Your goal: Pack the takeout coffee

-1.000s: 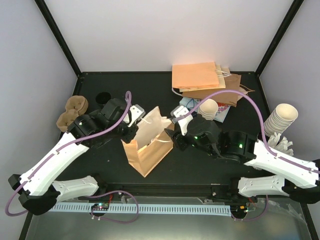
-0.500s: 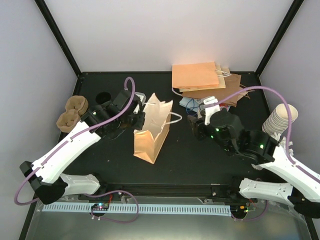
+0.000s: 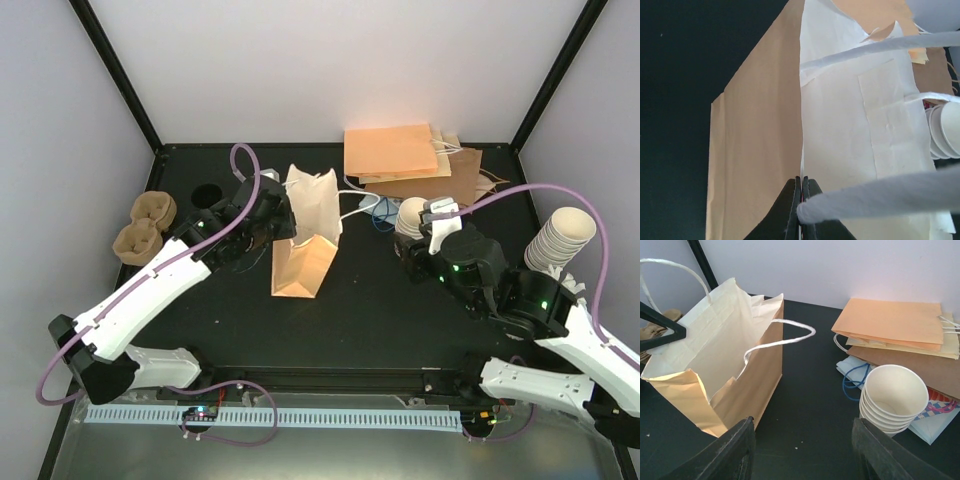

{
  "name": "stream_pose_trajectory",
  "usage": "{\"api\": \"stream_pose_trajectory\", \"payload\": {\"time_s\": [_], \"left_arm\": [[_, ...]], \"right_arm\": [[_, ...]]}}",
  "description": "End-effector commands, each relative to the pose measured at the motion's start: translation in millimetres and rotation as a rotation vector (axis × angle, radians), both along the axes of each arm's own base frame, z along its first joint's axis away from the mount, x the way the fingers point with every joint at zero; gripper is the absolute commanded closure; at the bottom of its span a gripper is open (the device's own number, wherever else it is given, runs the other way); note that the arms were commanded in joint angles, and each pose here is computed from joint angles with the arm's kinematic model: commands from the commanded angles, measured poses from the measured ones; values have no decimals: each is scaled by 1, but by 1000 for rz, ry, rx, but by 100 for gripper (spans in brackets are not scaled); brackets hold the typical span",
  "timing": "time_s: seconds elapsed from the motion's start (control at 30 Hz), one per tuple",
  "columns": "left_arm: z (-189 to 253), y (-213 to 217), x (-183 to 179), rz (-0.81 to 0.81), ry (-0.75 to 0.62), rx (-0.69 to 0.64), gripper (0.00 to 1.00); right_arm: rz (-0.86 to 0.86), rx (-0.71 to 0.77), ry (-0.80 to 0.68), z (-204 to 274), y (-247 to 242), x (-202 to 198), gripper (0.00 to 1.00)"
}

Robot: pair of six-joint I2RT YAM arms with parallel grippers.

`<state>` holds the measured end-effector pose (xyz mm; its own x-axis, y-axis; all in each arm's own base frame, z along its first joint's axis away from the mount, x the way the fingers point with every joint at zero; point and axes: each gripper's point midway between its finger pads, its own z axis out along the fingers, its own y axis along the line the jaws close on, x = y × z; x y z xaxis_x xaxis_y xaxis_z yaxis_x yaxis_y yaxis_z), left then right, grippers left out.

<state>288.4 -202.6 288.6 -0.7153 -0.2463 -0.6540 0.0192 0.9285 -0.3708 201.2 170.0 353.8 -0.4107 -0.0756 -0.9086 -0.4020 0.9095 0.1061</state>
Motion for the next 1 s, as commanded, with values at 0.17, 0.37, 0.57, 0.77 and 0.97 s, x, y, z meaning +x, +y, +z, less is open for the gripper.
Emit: {"api": "stream_pose_trajectory", "payload": {"time_s": [0.17, 0.37, 0.57, 0.77, 0.97], "left_arm": [[15, -10, 14, 49, -63, -184, 98], [14, -17, 17, 17, -62, -208, 98], [-6, -8, 16, 23, -13, -210, 94], [-10, 10, 6, 17, 2, -138, 53], [3, 15, -21, -89, 5, -131, 23]], "right_arm": [[-24, -4, -19, -2, -12, -1, 44], [-6, 0, -2, -7, -11, -5, 44], [8, -4, 16, -15, -8, -6, 44], [24, -2, 27, -17, -4, -7, 44], [31, -7, 18, -16, -2, -6, 44]]}}
